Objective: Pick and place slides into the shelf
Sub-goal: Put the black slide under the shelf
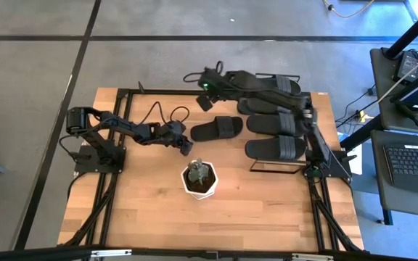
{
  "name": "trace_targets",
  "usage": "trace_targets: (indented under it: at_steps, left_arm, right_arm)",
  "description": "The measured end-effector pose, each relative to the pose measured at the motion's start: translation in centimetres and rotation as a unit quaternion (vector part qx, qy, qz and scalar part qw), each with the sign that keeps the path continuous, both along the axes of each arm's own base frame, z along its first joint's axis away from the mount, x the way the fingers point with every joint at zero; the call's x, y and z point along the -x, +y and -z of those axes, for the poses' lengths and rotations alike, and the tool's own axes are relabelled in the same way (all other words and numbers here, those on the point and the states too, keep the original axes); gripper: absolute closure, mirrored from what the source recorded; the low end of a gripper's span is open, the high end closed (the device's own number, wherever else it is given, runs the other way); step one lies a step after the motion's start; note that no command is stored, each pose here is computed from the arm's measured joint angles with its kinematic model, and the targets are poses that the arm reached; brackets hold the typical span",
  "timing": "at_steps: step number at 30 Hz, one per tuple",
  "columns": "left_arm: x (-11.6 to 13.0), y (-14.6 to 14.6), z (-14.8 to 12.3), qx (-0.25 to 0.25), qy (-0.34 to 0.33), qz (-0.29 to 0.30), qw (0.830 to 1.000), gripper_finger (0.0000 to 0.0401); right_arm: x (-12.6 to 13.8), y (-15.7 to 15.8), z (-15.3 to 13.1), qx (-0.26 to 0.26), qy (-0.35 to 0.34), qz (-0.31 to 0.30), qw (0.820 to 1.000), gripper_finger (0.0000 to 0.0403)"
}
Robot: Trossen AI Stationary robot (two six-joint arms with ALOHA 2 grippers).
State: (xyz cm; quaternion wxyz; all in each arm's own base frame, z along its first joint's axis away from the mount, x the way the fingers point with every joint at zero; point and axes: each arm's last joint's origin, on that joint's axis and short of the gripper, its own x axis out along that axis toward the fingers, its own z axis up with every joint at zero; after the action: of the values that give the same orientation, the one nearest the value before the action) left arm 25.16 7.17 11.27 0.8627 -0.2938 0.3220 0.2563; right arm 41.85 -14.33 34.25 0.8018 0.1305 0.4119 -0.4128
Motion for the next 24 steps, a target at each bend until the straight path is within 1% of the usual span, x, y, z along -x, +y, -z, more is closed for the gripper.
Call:
trace_targets:
  at_steps: [4,8,11,16,19,22,24]
  left_arm:
    - [0.1,0.2,0.0,-0.007,0.003,0.01,1.0,0.0183]
    - [0.1,0.9,-0.1,-0.016,-0.004,0.005,1.0,0.0183]
    - [-0.2,1.6,-0.5,-0.027,-0.008,0.002,1.0,0.0183]
    - [-2.0,2.6,-0.4,-0.039,-0.004,0.02,0.999,0.0183]
    - [-3.8,3.2,0.0,-0.042,-0.003,0.039,0.998,0.0183]
    - [-5.7,3.8,0.1,-0.048,-0.007,0.054,0.997,0.0183]
    - [-6.9,4.2,0.0,-0.042,-0.013,0.064,0.997,0.0183]
  right_arm:
    - [2.3,2.4,-4.4,0.045,-0.04,-0.001,0.998,0.0288]
    - [5.4,5.1,-9.0,0.094,-0.093,0.005,0.991,0.0288]
    - [7.4,7.1,-11.3,0.118,-0.12,0.01,0.986,0.0288]
    - [10.1,9.8,-13.8,0.144,-0.153,0.006,0.978,0.0288]
    - [11.0,11.0,-14.5,0.154,-0.16,0.0,0.975,0.0288]
    - [11.4,11.9,-14.7,0.167,-0.162,0.008,0.973,0.0288]
    - [11.7,12.3,-14.6,0.175,-0.151,0.013,0.973,0.0288]
